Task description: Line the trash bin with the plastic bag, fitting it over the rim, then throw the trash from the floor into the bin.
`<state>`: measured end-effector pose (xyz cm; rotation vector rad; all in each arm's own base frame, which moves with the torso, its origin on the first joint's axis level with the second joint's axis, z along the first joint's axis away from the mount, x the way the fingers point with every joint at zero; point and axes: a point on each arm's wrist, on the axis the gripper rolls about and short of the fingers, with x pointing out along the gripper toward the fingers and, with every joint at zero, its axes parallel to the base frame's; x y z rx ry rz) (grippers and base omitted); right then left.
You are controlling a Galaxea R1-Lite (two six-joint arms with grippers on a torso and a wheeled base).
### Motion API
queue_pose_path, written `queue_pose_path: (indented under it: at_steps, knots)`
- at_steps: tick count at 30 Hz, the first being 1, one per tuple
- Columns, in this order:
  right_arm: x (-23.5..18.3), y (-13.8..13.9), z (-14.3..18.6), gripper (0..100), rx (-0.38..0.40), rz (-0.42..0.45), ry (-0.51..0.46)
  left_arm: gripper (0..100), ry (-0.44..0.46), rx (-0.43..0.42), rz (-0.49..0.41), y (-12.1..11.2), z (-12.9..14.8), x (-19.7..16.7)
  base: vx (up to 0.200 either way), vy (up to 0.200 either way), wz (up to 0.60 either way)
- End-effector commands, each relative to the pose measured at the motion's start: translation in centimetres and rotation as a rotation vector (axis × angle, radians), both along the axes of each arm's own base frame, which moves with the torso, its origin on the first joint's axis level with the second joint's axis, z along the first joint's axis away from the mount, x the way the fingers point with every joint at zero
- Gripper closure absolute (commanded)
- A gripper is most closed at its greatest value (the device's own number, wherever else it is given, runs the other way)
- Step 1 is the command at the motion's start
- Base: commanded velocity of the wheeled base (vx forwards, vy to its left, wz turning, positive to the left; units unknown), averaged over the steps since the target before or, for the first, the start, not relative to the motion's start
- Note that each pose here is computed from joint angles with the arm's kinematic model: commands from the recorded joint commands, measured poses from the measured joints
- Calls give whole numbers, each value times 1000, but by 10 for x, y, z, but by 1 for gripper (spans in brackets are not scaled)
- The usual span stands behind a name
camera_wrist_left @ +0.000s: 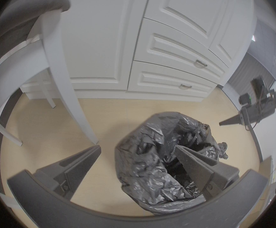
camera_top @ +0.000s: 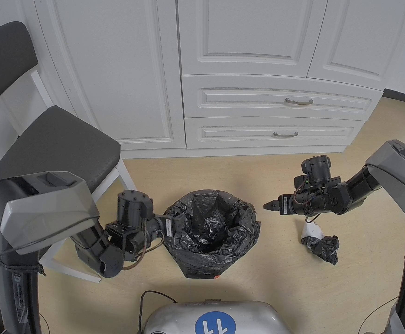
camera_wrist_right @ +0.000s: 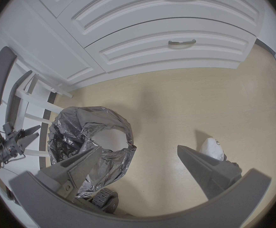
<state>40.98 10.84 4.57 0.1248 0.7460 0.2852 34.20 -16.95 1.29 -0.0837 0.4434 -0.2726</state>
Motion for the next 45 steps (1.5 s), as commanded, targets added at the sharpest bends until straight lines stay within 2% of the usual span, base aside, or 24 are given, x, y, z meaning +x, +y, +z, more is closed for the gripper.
queue_pose_path:
  at_steps: [1,3,7,13,15,20,21,23,24,26,37,45]
  knots:
    - [-7,6,6,0,-2,12,-21,0,31,41,-38,-31,-23,-12,0,0,0]
    - [-6,6,6,0,-2,12,-21,0,38,60,8,-43,-41,-5,0,0,0]
    - [-5,6,6,0,-3,12,-22,0,31,80,50,-46,-50,1,0,0,0]
    - [-6,6,6,0,-3,12,-21,0,61,111,57,-46,-57,1,0,0,0]
    - [-6,6,6,0,-3,12,-19,0,74,144,104,-42,-59,6,0,0,0]
    - [-6,4,6,0,-5,8,-20,0,75,154,140,-30,-55,10,0,0,0]
    - [-6,3,7,0,-8,9,-25,0,67,149,171,-18,-49,16,0,0,0]
    - [-5,2,7,0,-10,10,-26,0,65,147,181,-15,-47,17,0,0,0]
    - [-5,1,8,0,-18,13,-30,0,61,152,201,0,-41,21,0,0,0]
    - [-5,1,8,0,-18,13,-30,0,56,156,212,6,-38,23,0,0,0]
    - [-5,-3,7,0,-25,12,-31,0,40,142,205,4,-33,23,0,0,0]
    - [-5,-2,6,0,-28,15,-28,0,46,133,134,-11,-39,8,0,0,0]
